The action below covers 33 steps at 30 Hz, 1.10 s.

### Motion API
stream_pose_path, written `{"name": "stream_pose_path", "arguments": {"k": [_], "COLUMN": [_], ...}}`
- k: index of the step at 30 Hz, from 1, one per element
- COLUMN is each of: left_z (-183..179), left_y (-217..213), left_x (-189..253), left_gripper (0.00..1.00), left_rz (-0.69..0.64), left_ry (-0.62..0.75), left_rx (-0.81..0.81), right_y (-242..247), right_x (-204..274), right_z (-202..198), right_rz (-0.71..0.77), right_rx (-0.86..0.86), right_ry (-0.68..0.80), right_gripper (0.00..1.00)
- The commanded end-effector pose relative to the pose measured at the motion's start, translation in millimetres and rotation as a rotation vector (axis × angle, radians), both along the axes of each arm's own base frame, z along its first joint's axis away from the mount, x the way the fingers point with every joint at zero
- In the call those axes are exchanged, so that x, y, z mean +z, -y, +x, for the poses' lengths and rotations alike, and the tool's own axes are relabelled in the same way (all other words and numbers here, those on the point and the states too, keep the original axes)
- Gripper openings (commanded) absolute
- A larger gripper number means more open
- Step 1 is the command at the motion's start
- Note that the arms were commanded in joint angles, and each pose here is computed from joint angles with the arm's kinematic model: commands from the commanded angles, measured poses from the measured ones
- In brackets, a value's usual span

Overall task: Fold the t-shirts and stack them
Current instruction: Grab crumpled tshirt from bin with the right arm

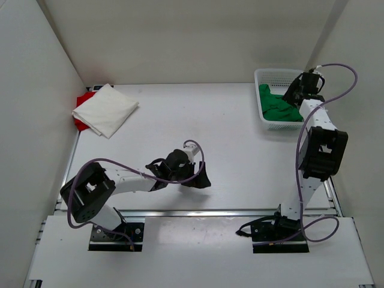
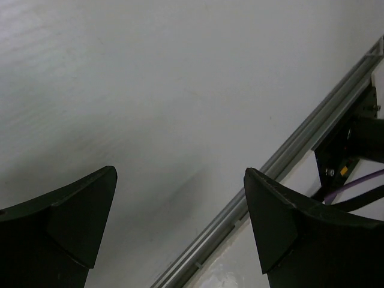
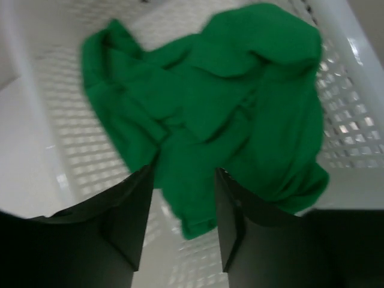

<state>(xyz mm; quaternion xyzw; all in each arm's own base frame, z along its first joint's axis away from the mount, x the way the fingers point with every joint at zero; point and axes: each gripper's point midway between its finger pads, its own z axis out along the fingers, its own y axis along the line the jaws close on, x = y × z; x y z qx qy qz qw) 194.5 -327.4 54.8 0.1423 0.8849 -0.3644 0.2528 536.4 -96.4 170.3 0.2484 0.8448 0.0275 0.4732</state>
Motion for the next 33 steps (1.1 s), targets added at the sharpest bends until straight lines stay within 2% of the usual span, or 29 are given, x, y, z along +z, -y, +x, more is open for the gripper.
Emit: {"name": "stream_pose_path", "arguments": {"k": [1,6,9,14,16,17,19,22,25,29,33], "left_z": [-15.0,-17.5,-13.9,-3.4,-1.7,-0.1,-0.9,2.0,4.2,16.6,29.7], "left_y": [25.1,24.9,20.0,13.7,11.0,8.2,6.9,5.1,3.2,-3.3,-12.9], "left_x": [17.2,17.7,19.3,24.3,24.0,23.4,21.9,23.5,28.5,38.5,54.9], "left_gripper": [0.99,0.99,0.99,0.99,0.99,0.99,0.98,0.99,0.98,0.99,0.99], "left_rz": [-0.095,-0.124,-0.138,-0.163,-0.163,-0.162,-0.154,-0.155,-0.164,-0.164,-0.182], "left_ry": [0.033,0.032,0.033,0.045,0.044,0.040,0.038,0.040,0.040,0.051,0.069], "left_rx": [-0.070,-0.068,-0.054,-0.013,-0.007,0.001,0.003,0.014,0.018,0.045,0.068], "right_y": [31.8,35.6,37.2,35.1,31.7,29.6,26.1,19.9,17.2,-1.0,-46.6], "right_x": [-24.0,-56.3,-69.3,-81.8,-99.9,-93.3,-91.9,-62.3,-22.3,73.4,174.1], "right_z": [-4.5,12.7,23.6,45.7,50.1,53.9,61.2,70.3,67.7,51.9,23.1], "right_rz": [-0.041,0.027,-0.001,0.023,0.031,0.040,0.038,0.032,0.020,-0.001,0.010], "right_rx": [-0.039,0.010,0.016,0.035,0.053,0.058,0.076,0.083,0.068,0.089,0.208], "right_ry": [-0.122,-0.146,-0.165,-0.184,-0.211,-0.201,-0.192,-0.142,-0.098,0.054,0.220], "right_gripper": [0.46,0.52,0.55,0.54,0.48,0.43,0.23,0.01,0.00,0.00,0.00]}}
